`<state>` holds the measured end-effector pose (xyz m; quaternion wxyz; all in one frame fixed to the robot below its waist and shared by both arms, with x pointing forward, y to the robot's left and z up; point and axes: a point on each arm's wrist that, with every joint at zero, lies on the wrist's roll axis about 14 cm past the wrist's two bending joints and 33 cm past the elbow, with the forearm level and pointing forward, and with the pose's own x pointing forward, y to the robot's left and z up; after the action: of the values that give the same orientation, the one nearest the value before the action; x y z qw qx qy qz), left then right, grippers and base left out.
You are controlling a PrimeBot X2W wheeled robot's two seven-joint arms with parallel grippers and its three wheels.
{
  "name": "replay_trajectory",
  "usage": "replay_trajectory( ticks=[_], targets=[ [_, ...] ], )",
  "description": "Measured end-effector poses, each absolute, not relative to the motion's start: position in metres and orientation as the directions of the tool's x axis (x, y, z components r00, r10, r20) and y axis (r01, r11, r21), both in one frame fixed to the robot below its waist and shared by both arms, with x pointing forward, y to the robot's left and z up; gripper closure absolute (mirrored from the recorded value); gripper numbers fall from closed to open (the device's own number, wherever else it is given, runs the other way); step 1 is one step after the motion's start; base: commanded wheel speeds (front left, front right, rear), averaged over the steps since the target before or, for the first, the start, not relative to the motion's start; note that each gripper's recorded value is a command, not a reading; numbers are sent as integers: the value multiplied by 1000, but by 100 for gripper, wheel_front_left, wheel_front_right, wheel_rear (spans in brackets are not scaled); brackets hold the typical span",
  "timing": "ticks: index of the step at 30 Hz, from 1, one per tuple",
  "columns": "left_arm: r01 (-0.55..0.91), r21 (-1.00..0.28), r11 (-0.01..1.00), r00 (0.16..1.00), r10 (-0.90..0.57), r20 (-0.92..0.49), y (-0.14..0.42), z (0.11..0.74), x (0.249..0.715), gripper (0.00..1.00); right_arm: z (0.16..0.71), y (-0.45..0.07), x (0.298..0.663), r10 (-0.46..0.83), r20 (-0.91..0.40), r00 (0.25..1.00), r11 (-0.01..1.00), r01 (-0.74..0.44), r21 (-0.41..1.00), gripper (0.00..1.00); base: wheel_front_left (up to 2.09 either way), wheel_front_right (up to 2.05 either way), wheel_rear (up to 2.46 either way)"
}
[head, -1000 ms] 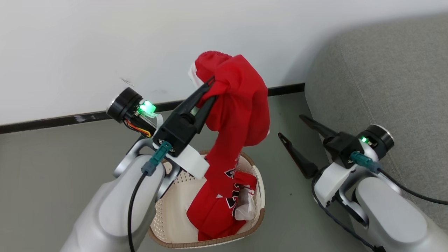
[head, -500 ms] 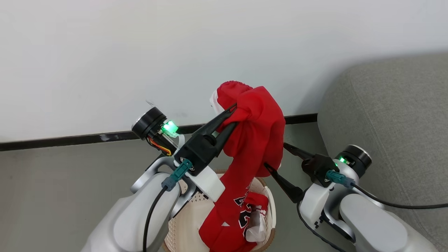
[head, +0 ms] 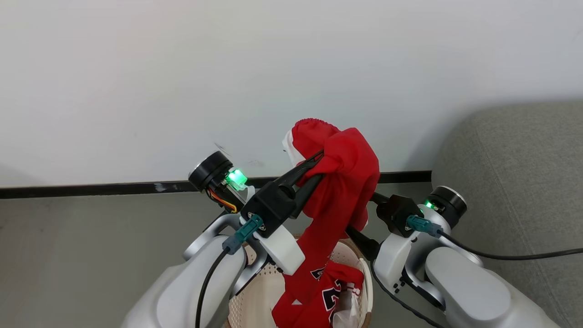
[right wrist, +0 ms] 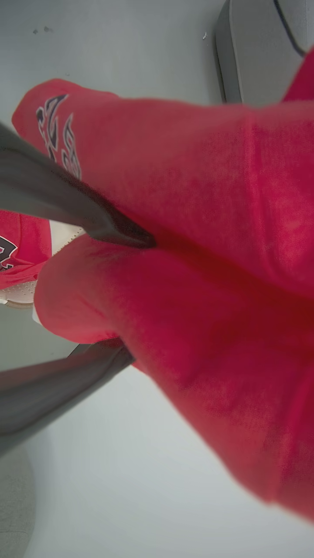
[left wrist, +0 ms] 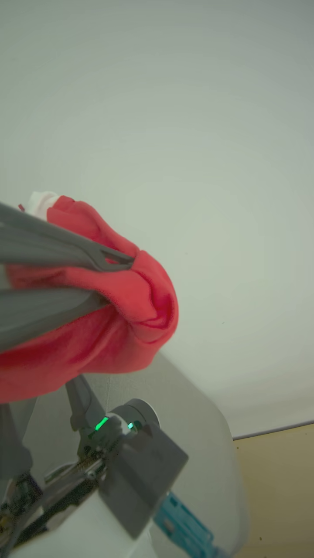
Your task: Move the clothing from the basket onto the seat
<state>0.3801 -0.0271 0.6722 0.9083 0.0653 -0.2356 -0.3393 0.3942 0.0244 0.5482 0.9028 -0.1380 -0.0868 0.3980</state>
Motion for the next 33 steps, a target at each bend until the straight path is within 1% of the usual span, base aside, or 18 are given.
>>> replay_trajectory(
  ticks=[1, 2, 3, 4, 5, 8, 13, 18, 19, 20, 21, 22, 27, 33],
  targets=[
    [585, 274, 763, 661, -645, 384, -26, 673, 379, 100, 550, 27, 394, 744, 51, 666, 644, -695, -318, 2, 0, 0, 0],
    [585, 271, 765, 663, -643, 383, -25, 673, 379, 100, 551, 28, 394, 745, 54, 664, 644, -697, -317, 52, 0, 0, 0],
    [584, 266, 767, 666, -640, 382, -24, 672, 378, 100, 551, 29, 394, 746, 54, 664, 644, -697, -316, 68, 0, 0, 0],
    [584, 262, 769, 670, -638, 379, -23, 671, 377, 100, 550, 29, 394, 745, 51, 665, 643, -697, -316, 97, 0, 0, 0],
    [585, 253, 771, 674, -635, 377, -22, 669, 376, 100, 550, 29, 395, 745, 48, 666, 643, -697, -316, 100, 0, 0, 0],
    [586, 227, 777, 688, -626, 367, -19, 665, 376, 100, 551, 28, 397, 740, 51, 671, 649, -693, -314, 100, 0, 0, 0],
    [581, 182, 793, 720, -606, 339, -13, 654, 382, 100, 555, 13, 406, 702, 69, 709, 695, -661, -283, 100, 0, 0, 0],
    [568, 137, 812, 761, -581, 288, -7, 633, 387, 100, 551, -13, 413, 649, 65, 758, 746, -618, -246, 100, 0, 0, 0],
    [565, 130, 815, 768, -576, 280, -7, 629, 388, 68, 550, -18, 413, 637, 66, 768, 758, -608, -234, 100, 0, 0, 0],
    [564, 122, 816, 772, -574, 274, -6, 627, 388, 52, 549, -23, 414, 624, 68, 778, 770, -598, -222, 100, 0, 0, 0],
    [565, 115, 817, 774, -574, 268, -6, 624, 389, 17, 549, -28, 414, 614, 70, 786, 779, -589, -214, 100, 0, 0, 0],
    [566, 109, 817, 776, -573, 262, -6, 622, 389, 0, 549, -32, 415, 603, 73, 794, 789, -580, -204, 100, 0, 0, 0],
    [571, 98, 815, 782, -576, 238, -8, 612, 391, 0, 556, -64, 420, 521, 110, 847, 851, -505, -144, 100, 0, 0, 0],
    [580, 67, 812, 777, -576, 253, -13, 611, 392, 0, 573, -101, 423, 436, 163, 885, 899, -417, -136, 100, 0, 0, 0]
  ],
)
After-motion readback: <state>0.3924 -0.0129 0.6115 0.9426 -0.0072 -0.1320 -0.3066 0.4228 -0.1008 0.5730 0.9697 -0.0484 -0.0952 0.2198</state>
